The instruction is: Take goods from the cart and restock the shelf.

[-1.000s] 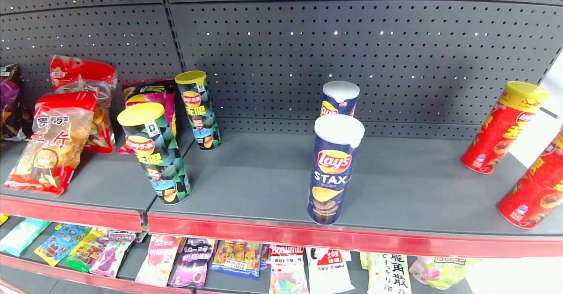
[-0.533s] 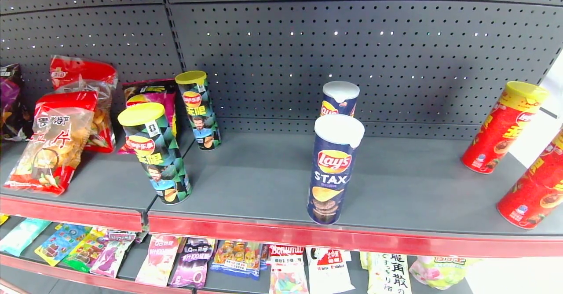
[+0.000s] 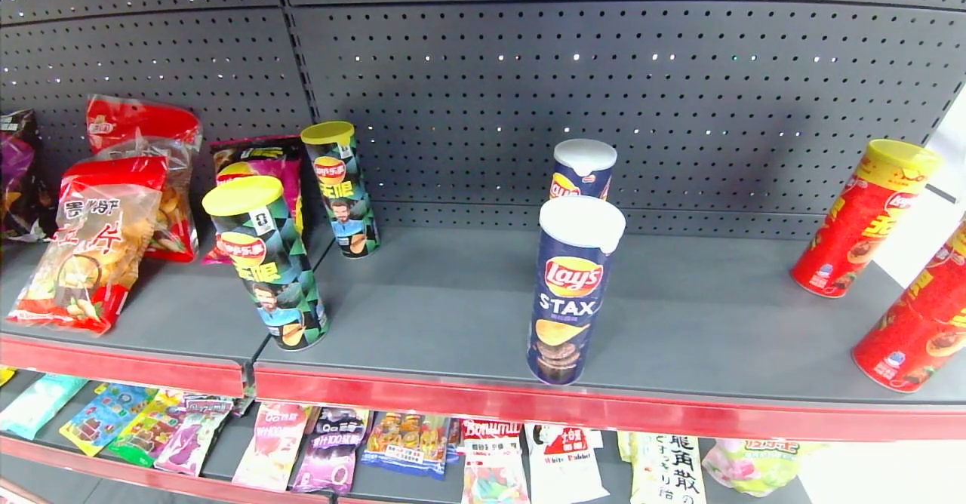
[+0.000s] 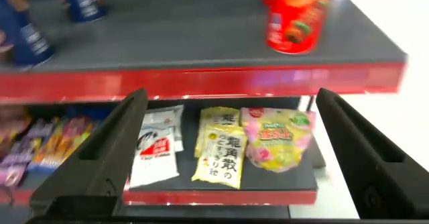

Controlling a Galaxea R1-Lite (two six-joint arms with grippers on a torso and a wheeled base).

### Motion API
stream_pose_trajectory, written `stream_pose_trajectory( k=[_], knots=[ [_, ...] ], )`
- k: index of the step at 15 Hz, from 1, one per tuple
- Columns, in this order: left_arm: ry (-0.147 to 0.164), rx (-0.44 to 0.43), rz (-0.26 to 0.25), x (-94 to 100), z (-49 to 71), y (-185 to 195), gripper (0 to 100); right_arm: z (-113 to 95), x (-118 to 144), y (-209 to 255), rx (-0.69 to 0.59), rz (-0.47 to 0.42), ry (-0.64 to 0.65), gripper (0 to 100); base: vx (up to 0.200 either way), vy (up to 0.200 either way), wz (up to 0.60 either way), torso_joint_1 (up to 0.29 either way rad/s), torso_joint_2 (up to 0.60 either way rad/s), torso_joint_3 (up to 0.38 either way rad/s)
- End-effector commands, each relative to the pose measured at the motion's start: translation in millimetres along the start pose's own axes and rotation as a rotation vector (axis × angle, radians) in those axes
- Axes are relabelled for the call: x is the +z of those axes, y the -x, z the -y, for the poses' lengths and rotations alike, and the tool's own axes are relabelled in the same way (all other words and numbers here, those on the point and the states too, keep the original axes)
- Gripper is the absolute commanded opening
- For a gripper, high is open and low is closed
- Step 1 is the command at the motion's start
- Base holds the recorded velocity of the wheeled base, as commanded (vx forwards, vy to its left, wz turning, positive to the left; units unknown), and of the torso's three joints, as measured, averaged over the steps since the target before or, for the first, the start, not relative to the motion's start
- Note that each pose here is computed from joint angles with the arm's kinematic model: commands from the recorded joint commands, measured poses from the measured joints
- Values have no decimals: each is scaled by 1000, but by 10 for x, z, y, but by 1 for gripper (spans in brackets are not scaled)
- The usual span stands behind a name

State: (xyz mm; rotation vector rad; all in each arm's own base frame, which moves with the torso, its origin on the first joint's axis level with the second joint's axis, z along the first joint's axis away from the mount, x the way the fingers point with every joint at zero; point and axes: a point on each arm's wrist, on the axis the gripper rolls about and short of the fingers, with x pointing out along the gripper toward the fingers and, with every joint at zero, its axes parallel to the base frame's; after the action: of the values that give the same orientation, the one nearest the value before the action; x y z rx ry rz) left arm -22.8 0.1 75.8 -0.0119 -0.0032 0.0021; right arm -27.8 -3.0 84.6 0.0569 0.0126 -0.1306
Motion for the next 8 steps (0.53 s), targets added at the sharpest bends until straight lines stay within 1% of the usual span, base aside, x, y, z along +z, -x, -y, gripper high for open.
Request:
stream_pose_trajectory(
  k=[1, 2, 4, 5, 6, 8],
  knots=[
    [0, -1, 0, 0, 0, 0, 100, 8, -19, -19, -44, 22, 8, 100, 0, 0, 0, 0, 0, 0],
    [0, 1, 0, 0, 0, 0, 100, 1, -14, -29, -18, 46, 12, 100, 0, 0, 0, 0, 0, 0],
    [0, 1, 0, 0, 0, 0, 100, -24, -17, -41, 91, 77, 3, 100, 0, 0, 0, 0, 0, 0],
    [0, 1, 0, 0, 0, 0, 100, -33, -27, -45, 130, 69, -4, 100, 0, 0, 0, 0, 0, 0],
    [0, 1, 0, 0, 0, 0, 100, -37, -23, -47, 149, 58, -4, 100, 0, 0, 0, 0, 0, 0],
    [0, -1, 0, 0, 0, 0, 100, -37, -21, -45, 150, 74, 24, 100, 0, 0, 0, 0, 0, 0]
  ],
)
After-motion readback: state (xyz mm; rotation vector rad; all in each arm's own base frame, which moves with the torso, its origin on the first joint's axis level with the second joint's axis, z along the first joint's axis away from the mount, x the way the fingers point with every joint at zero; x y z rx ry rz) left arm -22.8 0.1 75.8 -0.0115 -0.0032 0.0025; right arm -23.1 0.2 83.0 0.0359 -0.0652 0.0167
